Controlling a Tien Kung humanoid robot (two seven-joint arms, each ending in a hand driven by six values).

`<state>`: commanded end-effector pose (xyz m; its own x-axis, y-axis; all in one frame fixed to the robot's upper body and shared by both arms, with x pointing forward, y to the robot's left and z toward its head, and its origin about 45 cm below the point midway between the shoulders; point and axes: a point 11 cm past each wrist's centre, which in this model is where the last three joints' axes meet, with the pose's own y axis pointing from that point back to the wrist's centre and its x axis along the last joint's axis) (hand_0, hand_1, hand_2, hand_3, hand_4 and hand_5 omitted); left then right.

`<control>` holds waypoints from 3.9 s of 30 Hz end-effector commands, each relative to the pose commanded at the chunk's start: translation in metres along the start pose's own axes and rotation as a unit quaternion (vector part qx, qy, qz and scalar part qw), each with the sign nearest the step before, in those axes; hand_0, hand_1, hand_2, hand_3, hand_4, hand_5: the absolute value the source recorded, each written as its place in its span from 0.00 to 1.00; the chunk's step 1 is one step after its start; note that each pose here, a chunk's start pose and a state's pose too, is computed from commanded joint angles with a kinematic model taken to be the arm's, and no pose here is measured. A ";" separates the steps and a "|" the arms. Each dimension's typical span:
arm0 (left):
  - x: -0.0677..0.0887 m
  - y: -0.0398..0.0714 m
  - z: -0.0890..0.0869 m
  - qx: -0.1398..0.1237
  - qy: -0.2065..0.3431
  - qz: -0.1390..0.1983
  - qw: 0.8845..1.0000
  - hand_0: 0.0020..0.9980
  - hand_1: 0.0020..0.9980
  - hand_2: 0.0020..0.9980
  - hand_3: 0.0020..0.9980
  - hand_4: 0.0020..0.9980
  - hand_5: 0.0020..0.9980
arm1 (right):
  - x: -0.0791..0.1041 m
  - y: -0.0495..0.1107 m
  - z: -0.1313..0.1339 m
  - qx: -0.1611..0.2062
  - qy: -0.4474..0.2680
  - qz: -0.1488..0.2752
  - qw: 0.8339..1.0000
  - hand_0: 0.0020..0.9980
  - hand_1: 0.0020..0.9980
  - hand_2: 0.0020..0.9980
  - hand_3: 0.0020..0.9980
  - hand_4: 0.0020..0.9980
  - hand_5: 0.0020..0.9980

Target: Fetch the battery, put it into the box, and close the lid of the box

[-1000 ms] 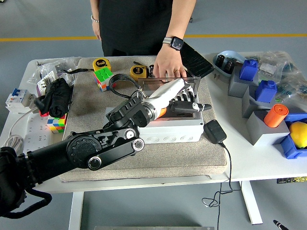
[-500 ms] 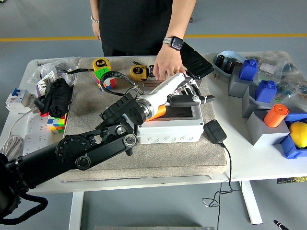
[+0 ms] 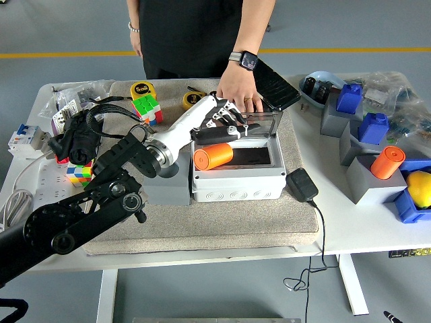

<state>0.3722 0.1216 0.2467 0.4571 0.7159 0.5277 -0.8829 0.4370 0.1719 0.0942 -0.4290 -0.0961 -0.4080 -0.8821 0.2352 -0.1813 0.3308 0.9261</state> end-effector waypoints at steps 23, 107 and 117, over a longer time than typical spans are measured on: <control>0.007 0.037 -0.047 0.053 -0.006 -0.003 0.999 0.25 0.48 0.43 0.24 1.00 0.71 | 0.002 0.000 0.001 -0.001 -0.003 0.001 1.000 0.58 0.64 0.66 0.57 0.94 0.50; -0.046 -0.007 0.005 -0.008 0.122 -0.078 0.989 0.29 0.61 0.59 0.56 1.00 0.70 | -0.002 0.000 -0.003 0.002 -0.005 -0.003 1.000 0.58 0.64 0.66 0.57 0.94 0.50; -0.058 -0.017 0.010 -0.009 0.130 -0.087 0.988 0.37 0.62 0.63 0.61 1.00 0.69 | -0.002 0.000 -0.003 0.002 -0.005 -0.004 1.000 0.57 0.64 0.66 0.57 0.94 0.50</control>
<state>0.3598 0.0678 0.2214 0.6167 0.7431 0.2599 -0.7870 0.5742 0.2255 0.0971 -0.4284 -0.0956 -0.4162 -0.8808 0.2255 -0.1883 0.3262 0.9264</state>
